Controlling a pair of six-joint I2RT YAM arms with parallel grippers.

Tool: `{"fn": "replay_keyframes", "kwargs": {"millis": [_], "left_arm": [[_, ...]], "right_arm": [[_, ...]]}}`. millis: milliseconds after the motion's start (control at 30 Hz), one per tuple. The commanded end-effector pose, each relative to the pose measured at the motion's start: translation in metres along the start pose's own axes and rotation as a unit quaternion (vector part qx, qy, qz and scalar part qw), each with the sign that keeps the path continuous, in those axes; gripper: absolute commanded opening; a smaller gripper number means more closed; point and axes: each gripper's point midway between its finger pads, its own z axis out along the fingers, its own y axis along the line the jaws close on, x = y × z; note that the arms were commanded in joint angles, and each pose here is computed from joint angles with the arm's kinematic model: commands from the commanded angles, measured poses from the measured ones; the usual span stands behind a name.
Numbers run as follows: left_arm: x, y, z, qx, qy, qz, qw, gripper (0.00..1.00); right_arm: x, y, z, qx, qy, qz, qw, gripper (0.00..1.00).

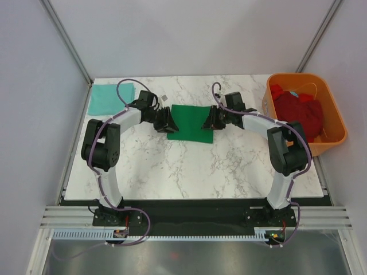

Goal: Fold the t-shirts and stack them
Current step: Fold the tshirt

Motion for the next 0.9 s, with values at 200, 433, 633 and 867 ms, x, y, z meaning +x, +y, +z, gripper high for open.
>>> {"fn": "replay_keyframes", "kwargs": {"millis": [200, 433, 633, 867], "left_arm": [[0.030, 0.063, 0.003, -0.141, -0.025, -0.057, 0.988, 0.45], [0.022, 0.022, -0.028, -0.090, -0.056, -0.035, 0.994, 0.47], [0.008, 0.000, -0.027, -0.032, -0.045, 0.005, 0.998, 0.56], [0.007, 0.027, -0.008, -0.060, -0.030, 0.008, 0.998, 0.57]], "right_arm": [[0.070, -0.043, 0.011, 0.026, 0.052, 0.026, 0.998, 0.27], [0.058, -0.022, -0.017, 0.018, 0.034, -0.001, 0.999, 0.31], [0.056, -0.007, -0.036, 0.011, 0.020, 0.002, 1.000, 0.39], [0.065, -0.034, -0.029, 0.064, 0.030, -0.010, 0.997, 0.49]]}}
